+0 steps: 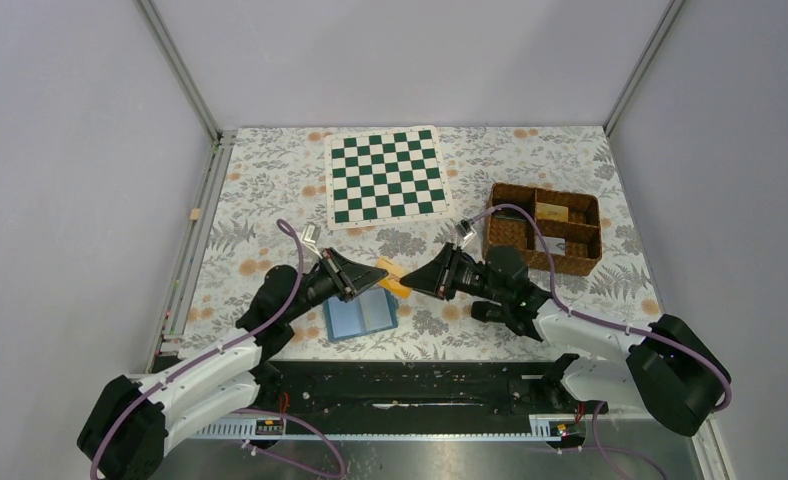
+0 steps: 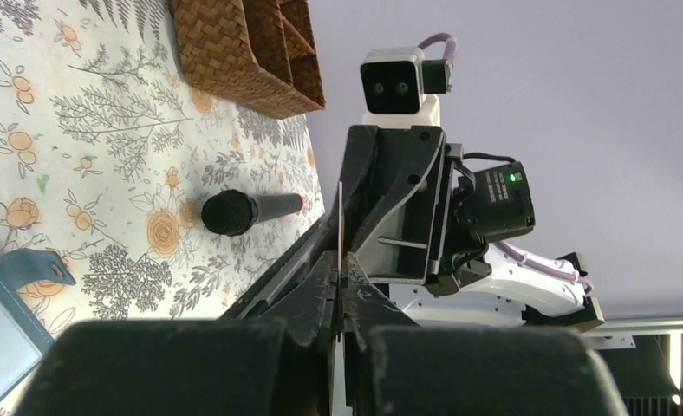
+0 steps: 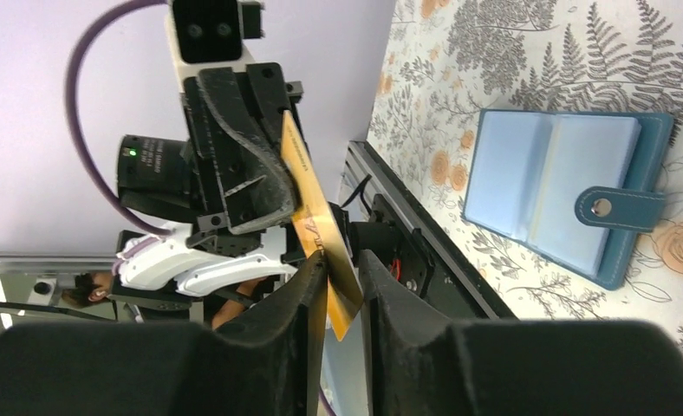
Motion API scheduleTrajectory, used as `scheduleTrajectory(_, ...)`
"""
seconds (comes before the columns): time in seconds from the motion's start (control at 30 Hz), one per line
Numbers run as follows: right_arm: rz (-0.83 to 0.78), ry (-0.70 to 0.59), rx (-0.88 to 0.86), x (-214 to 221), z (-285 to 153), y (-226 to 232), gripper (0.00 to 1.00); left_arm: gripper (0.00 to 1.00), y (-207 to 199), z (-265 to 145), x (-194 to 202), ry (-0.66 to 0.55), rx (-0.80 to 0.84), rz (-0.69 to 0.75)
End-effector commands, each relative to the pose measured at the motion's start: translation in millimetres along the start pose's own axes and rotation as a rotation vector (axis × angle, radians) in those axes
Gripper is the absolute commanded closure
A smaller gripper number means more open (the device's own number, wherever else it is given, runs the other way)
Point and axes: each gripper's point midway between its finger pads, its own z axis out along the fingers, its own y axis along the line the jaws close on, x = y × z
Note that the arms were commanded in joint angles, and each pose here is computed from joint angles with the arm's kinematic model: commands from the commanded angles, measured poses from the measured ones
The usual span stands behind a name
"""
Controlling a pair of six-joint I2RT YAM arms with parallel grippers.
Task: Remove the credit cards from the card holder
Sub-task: Place the credit card in the storage box.
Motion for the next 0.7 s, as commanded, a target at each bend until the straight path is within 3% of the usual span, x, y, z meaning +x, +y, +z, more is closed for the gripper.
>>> scheduleTrajectory(0.0, -0.001, -0.078, -0.081, -11, 1, 19, 0.75, 1.00, -15, 0, -15, -0.098, 0.072, -0.011)
scheduleTrajectory(0.2, 0.005, -0.102, -0.073, -10, -3, 14, 0.63, 1.00, -10, -4, -22, -0.158, 0.063, -0.023)
scheduleTrajectory(0.5, 0.010, -0.106, -0.096, -10, -3, 17, 0.81, 1.00, -8, -5, -22, -0.165, 0.069, -0.046)
scheduleTrajectory(0.67, 0.020, -0.104, -0.105, -9, -1, 17, 0.77, 1.00, -4, -7, -20, -0.170, 0.066, -0.061)
